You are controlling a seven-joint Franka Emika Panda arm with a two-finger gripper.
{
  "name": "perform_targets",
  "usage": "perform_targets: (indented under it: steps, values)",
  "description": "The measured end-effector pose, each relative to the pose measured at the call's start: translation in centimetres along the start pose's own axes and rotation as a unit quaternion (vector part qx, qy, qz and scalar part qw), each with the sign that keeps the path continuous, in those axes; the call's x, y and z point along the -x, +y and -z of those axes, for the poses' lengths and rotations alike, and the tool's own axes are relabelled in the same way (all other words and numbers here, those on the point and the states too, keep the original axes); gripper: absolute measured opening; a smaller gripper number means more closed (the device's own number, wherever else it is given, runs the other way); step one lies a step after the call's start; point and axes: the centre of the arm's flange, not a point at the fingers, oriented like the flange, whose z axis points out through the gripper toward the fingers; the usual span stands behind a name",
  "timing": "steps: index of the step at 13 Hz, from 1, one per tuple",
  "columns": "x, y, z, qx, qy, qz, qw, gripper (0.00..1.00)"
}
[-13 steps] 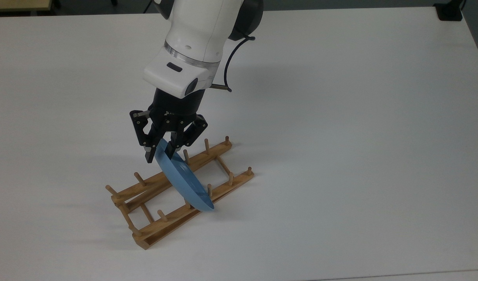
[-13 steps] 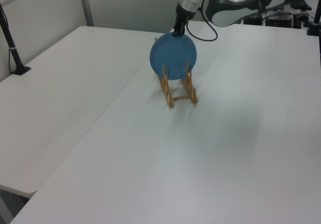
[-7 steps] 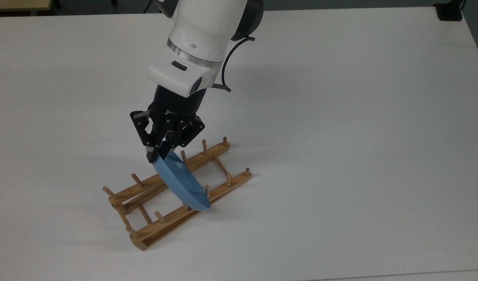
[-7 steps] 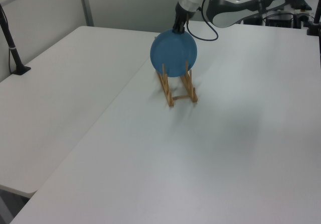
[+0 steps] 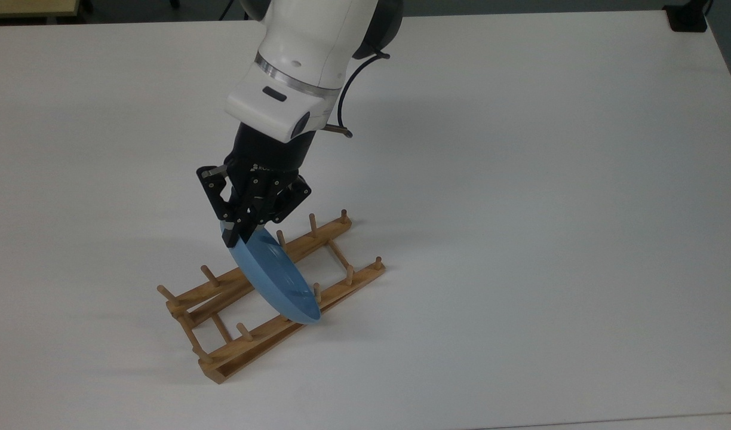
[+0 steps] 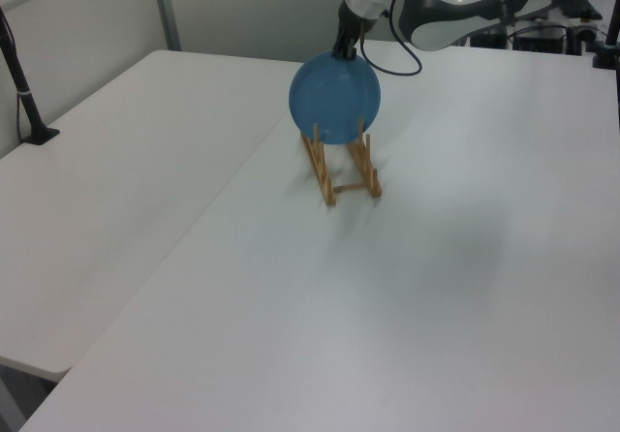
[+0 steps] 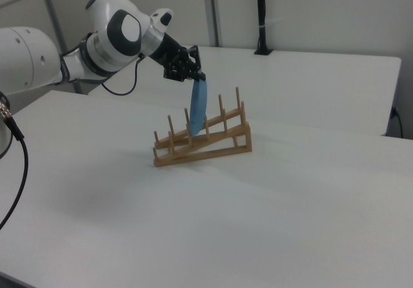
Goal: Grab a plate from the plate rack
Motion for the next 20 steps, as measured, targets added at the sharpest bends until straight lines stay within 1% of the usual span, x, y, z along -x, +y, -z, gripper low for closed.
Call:
perform_targets:
  steps: [3,5,10,13,14,15,16,18,20]
  values:
    - [-0.4,1.2,1.8,0.008,0.013,-0.003,0.9999,0.13]
    - [-0.5,2.2,3.3,0.018,0.022,-0.003,0.9996,0.13]
    - [-0.4,3.7,5.0,0.025,0.032,-0.013,0.9991,0.09]
    - [-0.3,3.5,5.1,0.024,0.032,-0.012,0.9991,0.11]
    - [-0.4,3.2,5.1,0.022,0.031,-0.009,0.9992,0.15]
    - [-0.5,2.5,4.9,0.017,0.030,-0.007,0.9994,0.28]
    - [-0.5,1.1,4.3,0.007,0.026,-0.010,0.9996,0.47]
    - [-0.5,-0.5,3.5,-0.002,0.019,-0.014,0.9997,0.66]
    - [-0.5,-1.8,2.9,-0.009,0.014,-0.011,0.9998,0.65]
